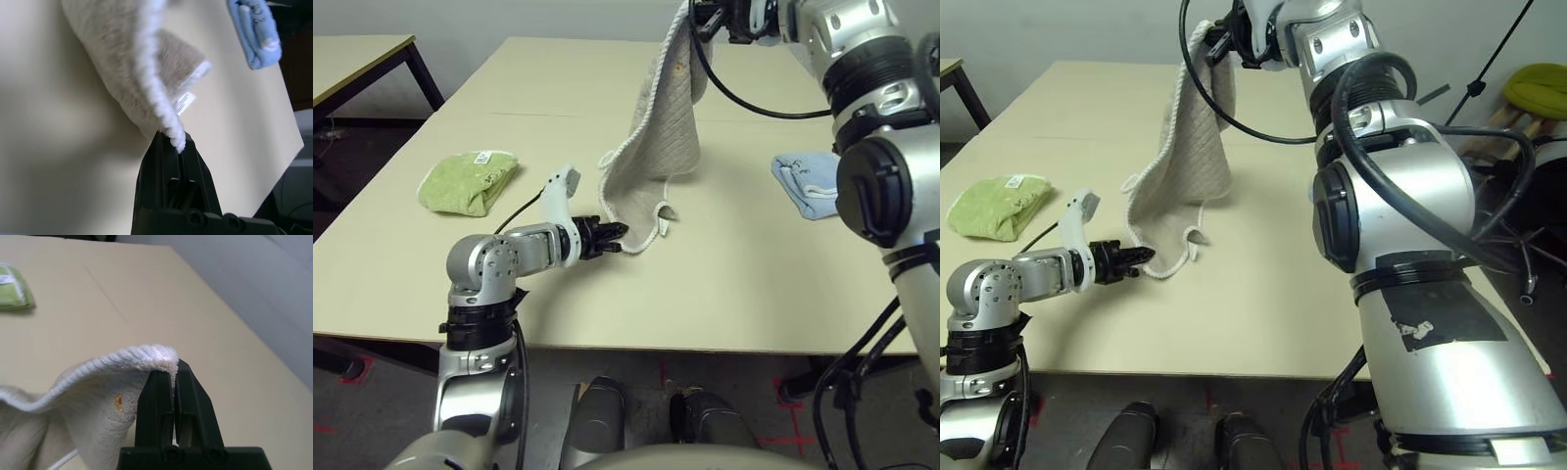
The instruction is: Fold the towel and set it aside.
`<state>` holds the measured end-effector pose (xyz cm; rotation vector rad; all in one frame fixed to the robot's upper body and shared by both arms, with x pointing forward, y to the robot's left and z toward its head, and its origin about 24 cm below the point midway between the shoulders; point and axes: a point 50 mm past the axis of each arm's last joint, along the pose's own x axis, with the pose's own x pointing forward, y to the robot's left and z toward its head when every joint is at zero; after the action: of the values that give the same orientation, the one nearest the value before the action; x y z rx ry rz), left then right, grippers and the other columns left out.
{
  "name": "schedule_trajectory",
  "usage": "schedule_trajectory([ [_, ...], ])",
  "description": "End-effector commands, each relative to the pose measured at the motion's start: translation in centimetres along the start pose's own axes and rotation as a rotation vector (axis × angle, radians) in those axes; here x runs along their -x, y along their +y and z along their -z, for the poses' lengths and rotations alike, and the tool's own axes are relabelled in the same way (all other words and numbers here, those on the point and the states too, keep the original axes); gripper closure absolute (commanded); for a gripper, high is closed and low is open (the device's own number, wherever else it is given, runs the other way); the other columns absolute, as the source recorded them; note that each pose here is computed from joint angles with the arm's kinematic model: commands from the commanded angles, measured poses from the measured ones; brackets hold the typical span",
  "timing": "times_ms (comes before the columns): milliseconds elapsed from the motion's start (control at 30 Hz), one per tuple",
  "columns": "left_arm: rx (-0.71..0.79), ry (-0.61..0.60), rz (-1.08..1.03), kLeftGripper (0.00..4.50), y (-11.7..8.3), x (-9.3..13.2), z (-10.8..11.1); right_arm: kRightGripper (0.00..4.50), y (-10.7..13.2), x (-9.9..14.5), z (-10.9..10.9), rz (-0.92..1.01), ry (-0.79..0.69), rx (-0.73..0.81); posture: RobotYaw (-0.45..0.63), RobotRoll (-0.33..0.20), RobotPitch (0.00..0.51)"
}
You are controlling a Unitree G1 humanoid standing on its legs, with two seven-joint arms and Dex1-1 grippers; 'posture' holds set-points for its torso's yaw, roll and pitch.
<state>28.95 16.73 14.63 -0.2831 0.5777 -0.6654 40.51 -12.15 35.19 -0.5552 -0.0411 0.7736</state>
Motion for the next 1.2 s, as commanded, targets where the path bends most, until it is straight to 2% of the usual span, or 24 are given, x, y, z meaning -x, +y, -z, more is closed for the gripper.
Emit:
schedule_trajectory([
  [33,-0.054,-0.056,0.033,4.46,0.0,2.1,-2.0,4.5,-0.6,1.5,1.6,-0.076,0.023,-0.036,0.19,0.0,0.077],
  [167,-0.13,-0.069,0.08,4.46,0.3,4.3,-3.6,4.5,-1.1,3.2,3.3,-0.165,0.047,-0.087,0.19,0.0,0.087],
  [333,-0.231,-0.081,0.12,4.46,0.6,6.8,-5.8,4.5,-1.8,5.6,4.1,-0.256,0.065,-0.103,0.18,0.0,0.092],
  [467,-0.288,-0.009,0.209,4.46,0.1,8.8,-6.4,4.5,-1.9,7.3,5.4,-0.328,0.092,-0.122,0.18,0.0,0.089],
  [600,-0.365,0.06,0.284,4.46,-0.4,10.4,-7.4,4.5,-0.8,8.6,7.2,-0.485,0.101,-0.134,0.18,0.0,0.088],
  [700,-0.441,0.123,0.358,4.46,-0.8,11.1,-8.0,4.5,0.2,9.2,7.7,-0.554,0.105,-0.177,0.17,0.0,0.081],
  [800,-0.512,0.187,0.325,4.46,0.2,10.7,-8.7,4.5,0.7,8.8,9.2,-0.573,0.184,-0.194,0.17,0.0,0.078],
  [867,-0.566,0.201,0.26,4.46,1.4,10.0,-9.4,4.5,0.6,8.2,10.1,-0.547,0.217,-0.185,0.17,0.0,0.079],
  [967,-0.738,0.224,0.06,4.46,4.2,8.4,-11.0,4.5,0.1,6.4,11.4,-0.338,0.247,-0.113,0.16,0.0,0.081],
  [1033,-0.857,0.193,-0.07,4.46,5.5,7.2,-12.5,4.5,-0.5,5.3,11.7,-0.151,0.25,-0.054,0.16,0.0,0.082],
  [1100,-0.941,0.181,-0.152,4.46,6.4,6.4,-13.6,4.5,-1.2,4.7,11.5,-0.001,0.238,-0.001,0.16,0.0,0.085],
  [1200,-1.102,0.179,-0.254,4.46,7.0,6.2,-14.9,4.5,-2.4,4.5,9.8,0.183,0.15,0.024,0.16,0.0,0.094],
])
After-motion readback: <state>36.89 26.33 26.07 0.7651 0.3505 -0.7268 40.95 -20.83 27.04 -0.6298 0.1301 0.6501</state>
